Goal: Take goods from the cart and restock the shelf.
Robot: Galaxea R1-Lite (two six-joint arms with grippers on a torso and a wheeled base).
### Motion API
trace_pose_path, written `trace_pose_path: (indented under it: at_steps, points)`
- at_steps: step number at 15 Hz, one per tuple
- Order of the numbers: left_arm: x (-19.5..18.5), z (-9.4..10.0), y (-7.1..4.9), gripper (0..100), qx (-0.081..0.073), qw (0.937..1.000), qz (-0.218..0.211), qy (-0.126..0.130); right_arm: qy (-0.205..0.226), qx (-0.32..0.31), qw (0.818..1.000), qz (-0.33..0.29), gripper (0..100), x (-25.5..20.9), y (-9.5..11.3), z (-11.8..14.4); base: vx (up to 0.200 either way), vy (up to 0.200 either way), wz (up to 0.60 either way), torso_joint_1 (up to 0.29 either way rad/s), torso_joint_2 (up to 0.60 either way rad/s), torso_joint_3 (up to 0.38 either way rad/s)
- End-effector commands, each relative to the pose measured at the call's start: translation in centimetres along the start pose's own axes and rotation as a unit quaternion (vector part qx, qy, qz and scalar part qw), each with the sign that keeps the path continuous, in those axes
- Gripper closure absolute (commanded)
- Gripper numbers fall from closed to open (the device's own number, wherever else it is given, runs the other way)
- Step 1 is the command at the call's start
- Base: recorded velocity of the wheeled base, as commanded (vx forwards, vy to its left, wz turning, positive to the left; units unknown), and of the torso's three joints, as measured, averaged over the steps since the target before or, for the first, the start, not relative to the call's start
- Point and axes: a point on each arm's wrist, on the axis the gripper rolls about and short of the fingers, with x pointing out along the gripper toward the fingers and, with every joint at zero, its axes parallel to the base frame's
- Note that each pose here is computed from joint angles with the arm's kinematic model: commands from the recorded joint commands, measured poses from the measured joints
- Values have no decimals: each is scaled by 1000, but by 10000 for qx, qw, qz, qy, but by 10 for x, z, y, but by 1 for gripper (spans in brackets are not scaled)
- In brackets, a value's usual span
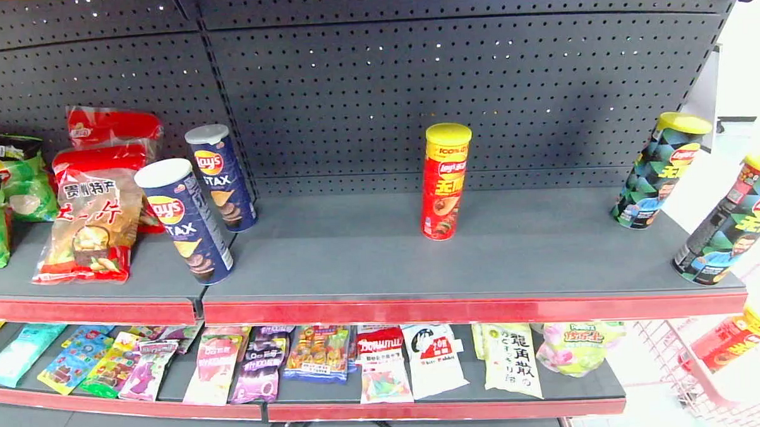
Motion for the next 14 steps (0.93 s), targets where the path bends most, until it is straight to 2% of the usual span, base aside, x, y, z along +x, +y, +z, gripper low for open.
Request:
trace_pose_path:
  at_steps: [1, 14]
  points:
    - [0, 0, 0, 0, 2, 10000, 3, 3, 2, 0, 10000, 8, 0, 0, 0, 0, 0, -200, 0, -2, -2, 2]
    - [0, 0, 0, 0, 2, 10000, 3, 3, 2, 0, 10000, 8, 0, 0, 0, 0, 0, -200, 0, 5, 3, 3]
